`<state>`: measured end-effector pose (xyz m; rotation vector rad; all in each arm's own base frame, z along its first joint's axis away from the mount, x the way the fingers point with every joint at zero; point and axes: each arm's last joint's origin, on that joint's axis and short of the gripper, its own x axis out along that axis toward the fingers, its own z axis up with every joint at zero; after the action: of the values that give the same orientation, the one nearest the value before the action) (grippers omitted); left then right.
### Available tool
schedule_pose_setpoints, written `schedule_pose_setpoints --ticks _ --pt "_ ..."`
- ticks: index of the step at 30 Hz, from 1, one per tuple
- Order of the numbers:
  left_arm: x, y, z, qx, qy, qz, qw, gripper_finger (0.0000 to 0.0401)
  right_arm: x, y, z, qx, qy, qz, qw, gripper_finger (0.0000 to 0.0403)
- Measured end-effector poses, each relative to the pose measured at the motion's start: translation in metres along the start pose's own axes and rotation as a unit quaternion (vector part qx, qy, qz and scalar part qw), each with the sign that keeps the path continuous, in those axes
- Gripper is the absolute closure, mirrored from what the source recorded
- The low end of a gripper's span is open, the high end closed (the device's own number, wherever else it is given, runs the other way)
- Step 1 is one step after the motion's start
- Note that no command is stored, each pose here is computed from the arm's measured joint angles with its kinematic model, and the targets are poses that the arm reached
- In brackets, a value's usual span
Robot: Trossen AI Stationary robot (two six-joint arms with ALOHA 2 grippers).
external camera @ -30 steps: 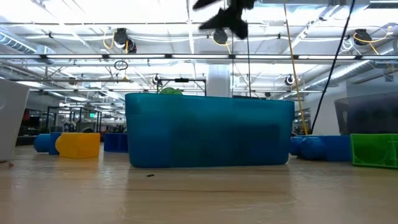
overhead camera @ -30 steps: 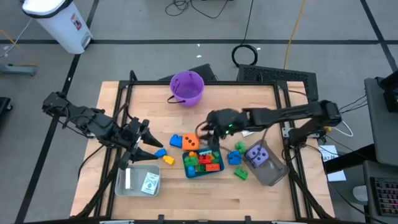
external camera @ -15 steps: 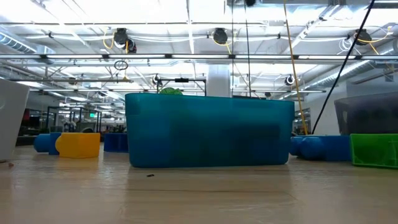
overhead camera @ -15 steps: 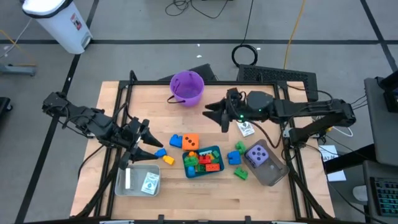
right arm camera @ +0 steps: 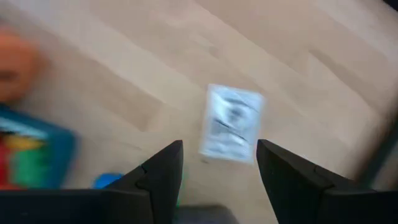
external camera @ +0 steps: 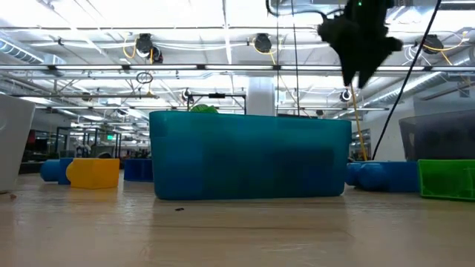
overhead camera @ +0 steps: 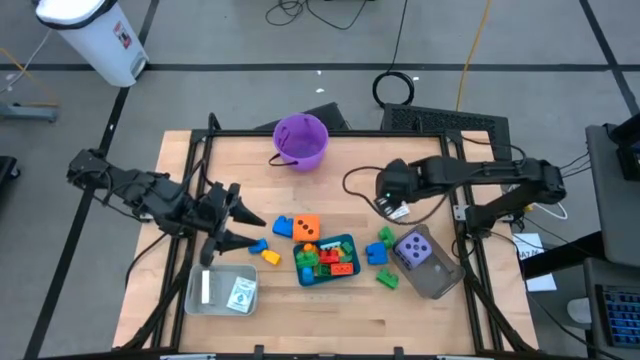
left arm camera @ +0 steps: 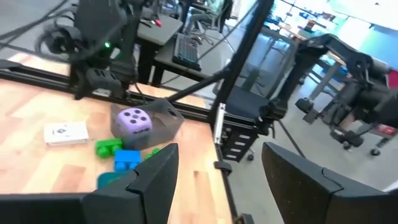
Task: Pick & Place Toys
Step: Put the black deck of cards into the gray bin
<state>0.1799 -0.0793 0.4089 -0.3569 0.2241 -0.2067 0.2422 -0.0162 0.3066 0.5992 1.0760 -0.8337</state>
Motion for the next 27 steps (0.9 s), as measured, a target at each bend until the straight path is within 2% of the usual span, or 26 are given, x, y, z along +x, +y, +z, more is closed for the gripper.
schedule_pose_setpoints --ticks 2,5,11,17,19,27 --pt "0.001 0.003 0.001 0.0 -0.003 0.007 1.0 0.0162 0.004 -0.007 -0.001 0.019 0.028 -0.041 0.999 0.0204" --pt "0.001 0.006 0.003 -0.002 -0.006 0.016 1.0 0.0162 0.011 -0.012 -0.003 0.036 0.038 -0.059 0.997 0.0204" --pt "0.001 0.008 0.003 -0.007 -0.007 0.021 1.0 0.0162 0.023 -0.01 0.0 0.056 0.025 -0.024 0.998 0.0204" --pt "0.002 0.008 0.003 -0.011 -0.006 0.021 1.0 0.0162 0.034 -0.004 -0.001 0.018 0.018 0.012 1.0 0.0204" --pt "0.002 0.008 0.003 -0.012 -0.005 0.022 1.0 0.0162 0.04 -0.006 -0.003 0.011 0.021 0.006 1.0 0.0204" --pt "0.001 0.009 0.0 -0.019 0.013 0.024 0.999 0.0162 0.071 -0.026 -0.01 0.057 0.054 -0.036 0.996 0.019"
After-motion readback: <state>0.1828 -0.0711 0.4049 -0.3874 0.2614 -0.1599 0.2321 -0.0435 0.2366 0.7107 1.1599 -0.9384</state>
